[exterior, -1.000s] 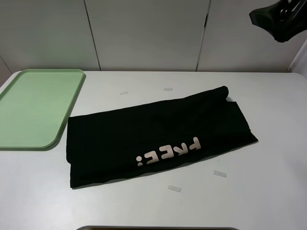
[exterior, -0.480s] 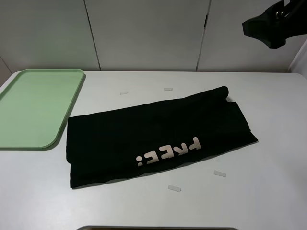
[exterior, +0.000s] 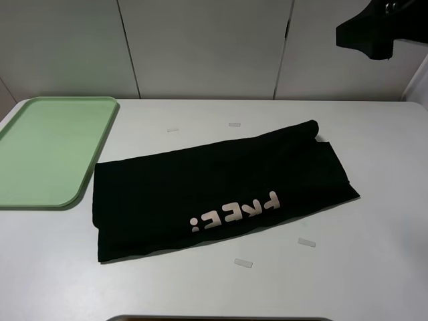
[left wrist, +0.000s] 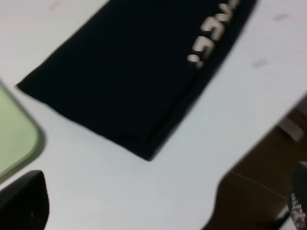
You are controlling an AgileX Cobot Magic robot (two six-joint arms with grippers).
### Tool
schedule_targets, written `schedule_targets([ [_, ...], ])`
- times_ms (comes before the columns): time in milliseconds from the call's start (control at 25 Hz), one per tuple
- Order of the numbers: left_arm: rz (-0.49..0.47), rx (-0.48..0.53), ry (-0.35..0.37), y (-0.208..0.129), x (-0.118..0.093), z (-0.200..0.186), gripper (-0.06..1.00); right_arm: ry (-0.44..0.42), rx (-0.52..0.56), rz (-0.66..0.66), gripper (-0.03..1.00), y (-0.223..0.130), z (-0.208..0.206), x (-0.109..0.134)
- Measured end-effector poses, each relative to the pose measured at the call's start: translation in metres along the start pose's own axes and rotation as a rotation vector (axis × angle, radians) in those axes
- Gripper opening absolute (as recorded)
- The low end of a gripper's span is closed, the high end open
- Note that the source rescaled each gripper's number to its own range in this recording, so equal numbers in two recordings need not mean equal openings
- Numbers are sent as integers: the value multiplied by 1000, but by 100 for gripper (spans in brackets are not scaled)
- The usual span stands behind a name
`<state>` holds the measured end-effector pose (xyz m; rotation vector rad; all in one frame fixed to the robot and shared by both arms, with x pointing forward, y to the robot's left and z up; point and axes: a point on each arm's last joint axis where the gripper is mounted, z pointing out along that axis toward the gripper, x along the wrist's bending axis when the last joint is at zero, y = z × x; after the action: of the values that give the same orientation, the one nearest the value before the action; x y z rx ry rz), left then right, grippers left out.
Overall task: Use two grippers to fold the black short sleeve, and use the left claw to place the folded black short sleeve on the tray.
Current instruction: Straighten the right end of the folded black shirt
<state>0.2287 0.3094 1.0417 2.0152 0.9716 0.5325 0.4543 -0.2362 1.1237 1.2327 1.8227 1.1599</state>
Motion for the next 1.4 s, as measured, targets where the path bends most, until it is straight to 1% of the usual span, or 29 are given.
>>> schedule_targets([
  [40,-28,1,39,0,-1,0,100,4,9,22,100,-1,0,0],
  [80,-93,4,131,0,-2,0,100,10,26,39,100,-2,0,1],
  [120,-122,5,173,0,-3,0,100,10,26,39,100,-2,0,1],
  [240,-233,9,329,0,-5,0,100,19,53,50,100,-5,0,2],
  [360,-319,13,451,1,-7,1,100,37,105,66,100,-9,-1,4],
  [480,-375,15,531,1,-9,2,100,54,156,86,100,-14,-1,5],
  [560,-384,15,543,1,-9,2,100,65,185,91,100,-16,-2,7],
  [680,-393,16,556,1,-9,2,100,66,186,92,100,-16,-2,7],
  [1160,-393,16,557,1,-9,2,100,88,215,118,100,-19,-2,9],
  [1280,-393,16,557,1,-9,2,100,94,248,104,100,-22,3,9],
  [1400,-393,16,559,1,-9,2,100,99,305,97,100,-30,19,8],
])
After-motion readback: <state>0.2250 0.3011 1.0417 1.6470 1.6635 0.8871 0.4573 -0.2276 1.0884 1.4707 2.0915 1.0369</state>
